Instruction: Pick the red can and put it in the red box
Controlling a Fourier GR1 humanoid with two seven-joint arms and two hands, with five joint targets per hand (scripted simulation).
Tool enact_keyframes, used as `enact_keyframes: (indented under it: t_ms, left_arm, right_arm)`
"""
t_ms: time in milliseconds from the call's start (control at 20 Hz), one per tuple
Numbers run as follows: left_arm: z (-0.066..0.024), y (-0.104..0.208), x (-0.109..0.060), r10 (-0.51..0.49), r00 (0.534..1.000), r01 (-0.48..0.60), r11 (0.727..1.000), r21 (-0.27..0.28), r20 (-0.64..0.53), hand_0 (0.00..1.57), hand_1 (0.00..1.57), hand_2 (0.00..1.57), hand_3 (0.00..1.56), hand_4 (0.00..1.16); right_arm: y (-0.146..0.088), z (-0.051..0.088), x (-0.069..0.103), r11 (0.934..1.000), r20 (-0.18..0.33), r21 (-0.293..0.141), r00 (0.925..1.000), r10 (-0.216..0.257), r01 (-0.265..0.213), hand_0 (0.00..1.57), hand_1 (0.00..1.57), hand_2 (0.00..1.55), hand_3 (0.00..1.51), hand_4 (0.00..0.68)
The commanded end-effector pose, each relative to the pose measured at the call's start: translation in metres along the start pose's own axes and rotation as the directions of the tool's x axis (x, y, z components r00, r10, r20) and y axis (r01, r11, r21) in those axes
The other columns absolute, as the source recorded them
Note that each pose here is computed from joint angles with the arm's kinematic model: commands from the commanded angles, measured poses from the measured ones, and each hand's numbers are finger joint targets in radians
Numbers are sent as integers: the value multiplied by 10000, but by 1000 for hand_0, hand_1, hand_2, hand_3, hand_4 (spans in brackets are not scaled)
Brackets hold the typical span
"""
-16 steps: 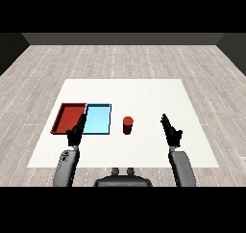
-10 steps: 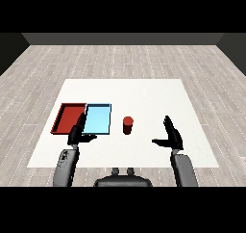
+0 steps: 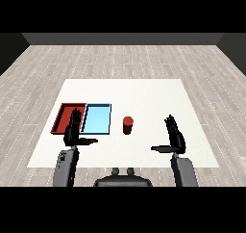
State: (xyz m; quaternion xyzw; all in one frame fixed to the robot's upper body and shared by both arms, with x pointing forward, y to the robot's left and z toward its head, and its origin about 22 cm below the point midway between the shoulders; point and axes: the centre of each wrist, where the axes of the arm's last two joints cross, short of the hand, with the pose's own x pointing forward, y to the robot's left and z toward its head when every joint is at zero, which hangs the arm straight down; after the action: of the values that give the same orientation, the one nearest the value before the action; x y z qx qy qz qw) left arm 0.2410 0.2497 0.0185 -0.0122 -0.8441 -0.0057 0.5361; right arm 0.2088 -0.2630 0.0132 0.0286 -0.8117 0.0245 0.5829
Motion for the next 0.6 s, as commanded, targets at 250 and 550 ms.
enact_keyframes:
  t_ms: [250,550]
  left_arm:
    - [104,94,-92,139,9991,-136,9999,-73,393,0,0,0,0,0]
    - [74,-7,-135,385,9975,-378,9992,-134,585,0,0,0,0,0]
  right_arm:
    - [-229,36,52,10000,196,44,9998,14,-15,0,0,0,0,0]
    - [37,-55,-212,9998,-80,12,9998,-206,206,0,0,0,0,0]
